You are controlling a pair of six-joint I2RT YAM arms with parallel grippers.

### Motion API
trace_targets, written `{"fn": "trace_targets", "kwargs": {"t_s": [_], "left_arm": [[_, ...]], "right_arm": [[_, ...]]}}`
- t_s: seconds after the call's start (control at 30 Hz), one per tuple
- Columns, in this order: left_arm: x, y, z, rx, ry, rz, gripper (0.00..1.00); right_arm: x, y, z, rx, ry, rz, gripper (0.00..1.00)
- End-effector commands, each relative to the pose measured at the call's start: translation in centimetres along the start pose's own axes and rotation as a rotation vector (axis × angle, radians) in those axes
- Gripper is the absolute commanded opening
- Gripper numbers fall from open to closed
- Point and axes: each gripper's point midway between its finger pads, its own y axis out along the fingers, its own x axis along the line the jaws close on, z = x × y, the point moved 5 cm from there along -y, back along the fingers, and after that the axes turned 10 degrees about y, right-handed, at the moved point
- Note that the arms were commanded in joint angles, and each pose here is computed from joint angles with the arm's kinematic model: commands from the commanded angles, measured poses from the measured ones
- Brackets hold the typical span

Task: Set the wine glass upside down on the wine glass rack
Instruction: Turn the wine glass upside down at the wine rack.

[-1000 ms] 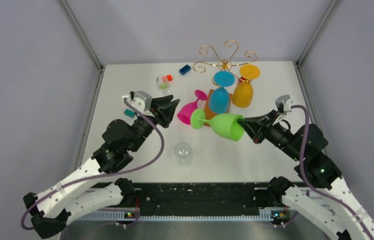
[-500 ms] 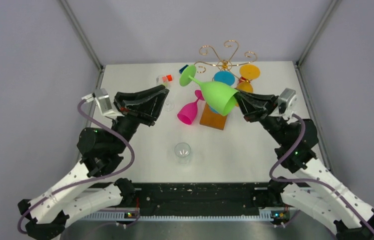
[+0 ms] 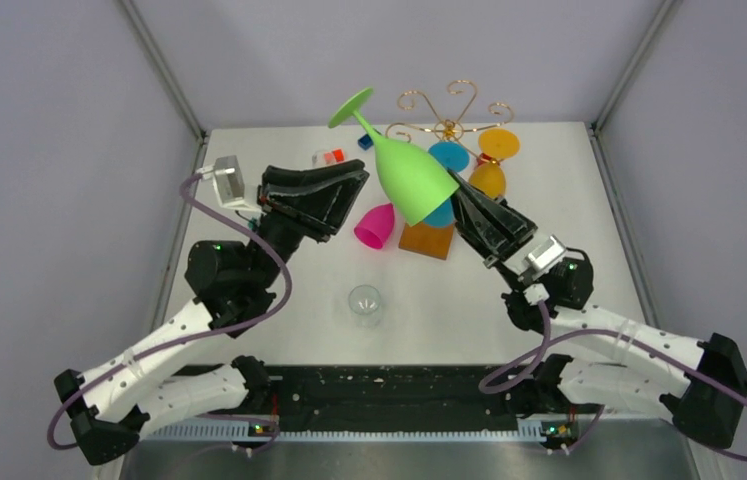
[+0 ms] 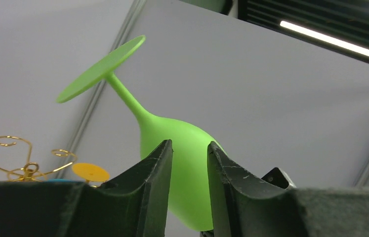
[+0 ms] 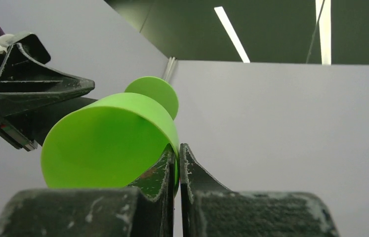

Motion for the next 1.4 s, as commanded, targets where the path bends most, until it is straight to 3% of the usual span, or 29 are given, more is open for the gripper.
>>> {"fn": "trace_targets", "kwargs": {"t_s": [0.0,0.43,1.37], "left_arm": [[-2.3,0.2,-3.6,-0.140,-0.071,0.104,0.40],[-2.8,0.1,-3.3,-0.135,-0.112,0.148,0.50],[-2.2,0.6,-1.9,-0.129,-0.129,0.142,0.43]], "right_arm": [[-0.2,0.6,-3.7,-0.184,-0.156,0.046,0.00],[1.3,0.3,-4.5,-0.231,-0.103,-0.022,0.00],[3.6,-0.4,-3.2,-0.189,0.007,-0.128,0.00]]}}
